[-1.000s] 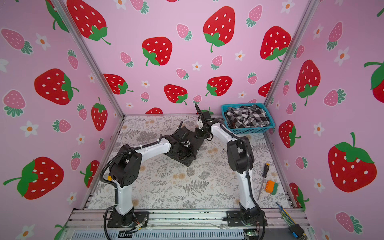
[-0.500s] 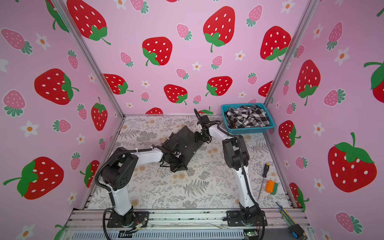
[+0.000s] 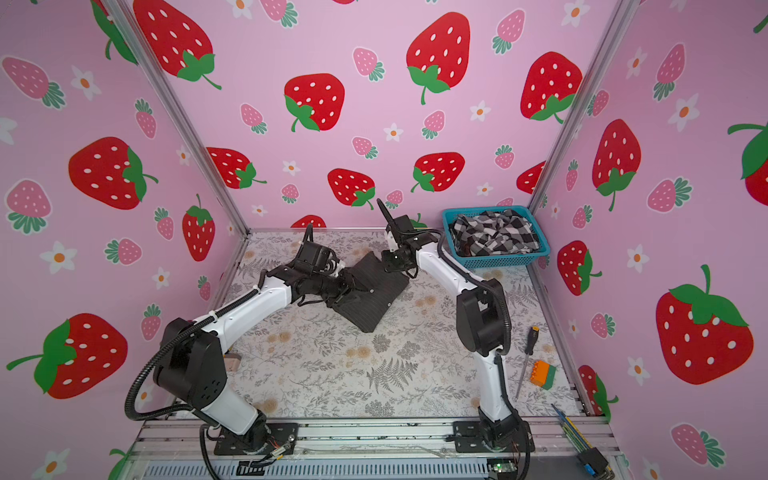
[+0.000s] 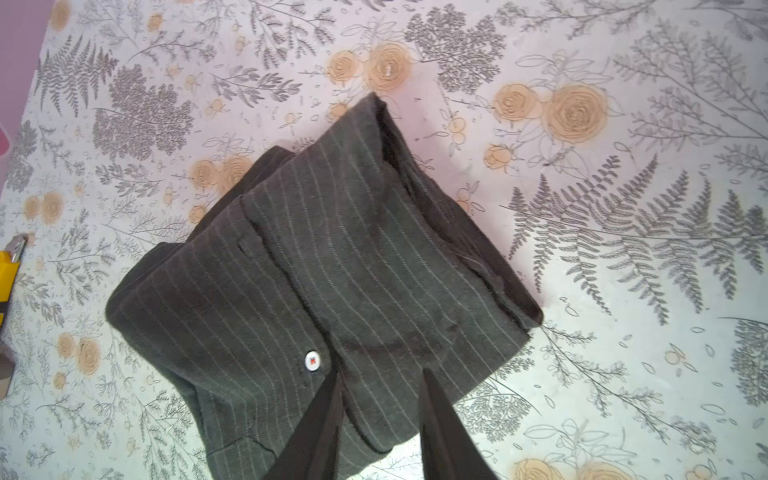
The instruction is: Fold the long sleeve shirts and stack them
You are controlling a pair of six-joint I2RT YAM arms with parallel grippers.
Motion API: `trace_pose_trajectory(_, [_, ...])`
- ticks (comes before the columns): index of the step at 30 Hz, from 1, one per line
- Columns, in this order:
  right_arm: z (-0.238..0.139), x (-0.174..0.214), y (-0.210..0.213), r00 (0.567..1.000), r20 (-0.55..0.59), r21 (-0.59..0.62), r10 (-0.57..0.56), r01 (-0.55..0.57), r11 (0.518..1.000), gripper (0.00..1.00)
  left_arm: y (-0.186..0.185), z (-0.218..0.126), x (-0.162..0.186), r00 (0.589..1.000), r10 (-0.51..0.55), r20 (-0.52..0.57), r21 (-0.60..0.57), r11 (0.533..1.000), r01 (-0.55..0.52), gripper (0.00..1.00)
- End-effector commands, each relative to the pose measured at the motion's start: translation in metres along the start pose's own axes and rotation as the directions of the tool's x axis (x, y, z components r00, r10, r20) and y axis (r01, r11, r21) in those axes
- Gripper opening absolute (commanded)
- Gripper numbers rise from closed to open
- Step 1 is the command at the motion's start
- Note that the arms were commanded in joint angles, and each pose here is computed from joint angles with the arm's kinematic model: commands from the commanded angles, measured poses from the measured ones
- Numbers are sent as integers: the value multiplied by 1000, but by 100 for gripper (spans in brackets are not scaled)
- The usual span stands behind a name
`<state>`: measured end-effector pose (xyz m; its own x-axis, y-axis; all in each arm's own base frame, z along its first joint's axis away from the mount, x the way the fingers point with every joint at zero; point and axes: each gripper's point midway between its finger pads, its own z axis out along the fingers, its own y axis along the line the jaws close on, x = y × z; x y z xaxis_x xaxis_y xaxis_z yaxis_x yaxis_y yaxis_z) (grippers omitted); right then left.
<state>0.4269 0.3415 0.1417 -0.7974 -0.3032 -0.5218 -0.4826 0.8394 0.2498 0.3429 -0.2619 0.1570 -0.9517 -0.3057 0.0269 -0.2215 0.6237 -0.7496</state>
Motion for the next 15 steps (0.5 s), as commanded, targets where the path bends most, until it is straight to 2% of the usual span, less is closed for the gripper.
trace_pose_trajectory(1, [25,23,2,997,-70,21,-18,20,1000,36,38,24,1,993,-106,-58,-59,993,102,35])
trace_pose_trajectory(4, [38,25,9,997,-76,-10,-15,14,1000,41,64,24,-18,991,-131,-9,-119,984,129,37])
trace_pose_trajectory(8, [60,38,6,993,-117,9,-21,23,1000,45,104,25,-36,974,-227,13,-171,959,226,37])
trace_pose_trajectory(15, [70,84,19,981,-192,15,-39,43,999,44,135,24,-34,968,-250,5,-251,937,243,36])
